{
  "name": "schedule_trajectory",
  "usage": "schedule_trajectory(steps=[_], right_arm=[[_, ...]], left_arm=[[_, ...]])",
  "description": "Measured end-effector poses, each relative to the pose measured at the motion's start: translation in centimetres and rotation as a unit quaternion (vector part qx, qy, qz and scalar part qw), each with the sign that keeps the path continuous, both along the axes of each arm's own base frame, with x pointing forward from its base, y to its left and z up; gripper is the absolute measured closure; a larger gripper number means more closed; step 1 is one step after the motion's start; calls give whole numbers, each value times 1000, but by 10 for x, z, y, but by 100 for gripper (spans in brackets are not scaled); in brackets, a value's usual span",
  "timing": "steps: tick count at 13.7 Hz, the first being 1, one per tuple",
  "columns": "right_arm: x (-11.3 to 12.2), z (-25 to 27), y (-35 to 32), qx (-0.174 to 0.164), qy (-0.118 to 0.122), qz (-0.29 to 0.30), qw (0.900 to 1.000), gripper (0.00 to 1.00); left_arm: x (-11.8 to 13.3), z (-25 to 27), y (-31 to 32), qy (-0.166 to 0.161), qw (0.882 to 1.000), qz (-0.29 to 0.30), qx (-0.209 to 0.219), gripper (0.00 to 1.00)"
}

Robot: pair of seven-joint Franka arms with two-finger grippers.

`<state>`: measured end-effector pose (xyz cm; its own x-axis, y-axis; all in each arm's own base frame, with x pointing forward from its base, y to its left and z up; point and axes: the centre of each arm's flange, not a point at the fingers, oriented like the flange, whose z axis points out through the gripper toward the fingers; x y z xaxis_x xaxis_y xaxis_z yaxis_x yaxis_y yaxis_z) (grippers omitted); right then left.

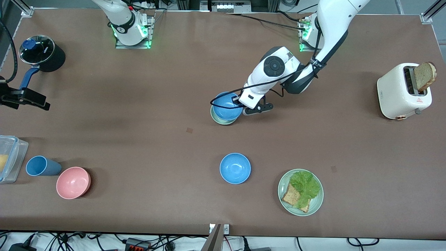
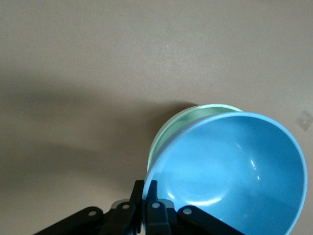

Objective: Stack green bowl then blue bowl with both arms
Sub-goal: 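Lower the blue bowl into the green bowl and open the left gripper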

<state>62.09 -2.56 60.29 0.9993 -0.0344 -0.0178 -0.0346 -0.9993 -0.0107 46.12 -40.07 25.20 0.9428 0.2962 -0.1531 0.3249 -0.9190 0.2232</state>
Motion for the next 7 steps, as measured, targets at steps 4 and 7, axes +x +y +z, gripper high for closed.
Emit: schedule_trajectory(steps=[4,7], right_arm=[[-11,-12,0,0,-5,0,1000,0],[-36,-24,2,0,-18,1,1000,0]], left_arm=[[-3,-3,-8,2,1000,1,-2,95],[-7,-1,-16,2,1000,-3,-4,95]])
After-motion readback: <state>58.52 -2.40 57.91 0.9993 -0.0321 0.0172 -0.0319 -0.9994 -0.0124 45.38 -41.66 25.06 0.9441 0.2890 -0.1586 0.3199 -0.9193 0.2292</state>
